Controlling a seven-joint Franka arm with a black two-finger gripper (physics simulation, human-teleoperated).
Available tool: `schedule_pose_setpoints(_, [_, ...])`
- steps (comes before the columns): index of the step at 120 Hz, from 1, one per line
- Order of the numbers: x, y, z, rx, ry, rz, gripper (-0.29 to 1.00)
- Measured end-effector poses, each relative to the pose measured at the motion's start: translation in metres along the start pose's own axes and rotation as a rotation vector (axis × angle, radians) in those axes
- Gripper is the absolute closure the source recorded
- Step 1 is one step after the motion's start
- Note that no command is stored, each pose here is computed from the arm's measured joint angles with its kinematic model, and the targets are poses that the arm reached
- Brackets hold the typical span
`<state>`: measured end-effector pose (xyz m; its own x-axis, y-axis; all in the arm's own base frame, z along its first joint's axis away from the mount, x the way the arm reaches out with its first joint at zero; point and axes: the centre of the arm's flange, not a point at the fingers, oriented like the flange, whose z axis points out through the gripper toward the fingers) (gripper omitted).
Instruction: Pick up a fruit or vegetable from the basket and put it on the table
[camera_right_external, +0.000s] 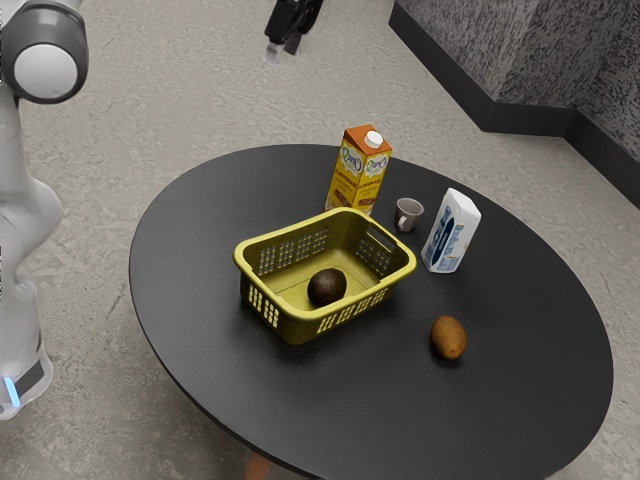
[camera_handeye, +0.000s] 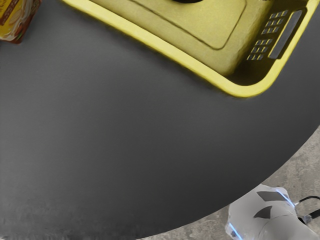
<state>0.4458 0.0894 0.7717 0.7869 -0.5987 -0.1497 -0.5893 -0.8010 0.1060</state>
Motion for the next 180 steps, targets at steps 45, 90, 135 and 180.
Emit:
schedule_pose_setpoints(45, [-0.059, -0.108, 0.019, -0.010, 0.177, -0.794, 0.00])
schedule_pose_setpoints(90, [0.176, 0.014, 0.079, -0.019, 0.177, -0.637, 0.00])
schedule_pose_setpoints(135, [0.073, 0.050, 0.117, -0.012, 0.237, -0.799, 0.00])
schedule_pose_setpoints(180, [0.148, 0.048, 0.172, -0.024, 0.181, -0.880, 0.00])
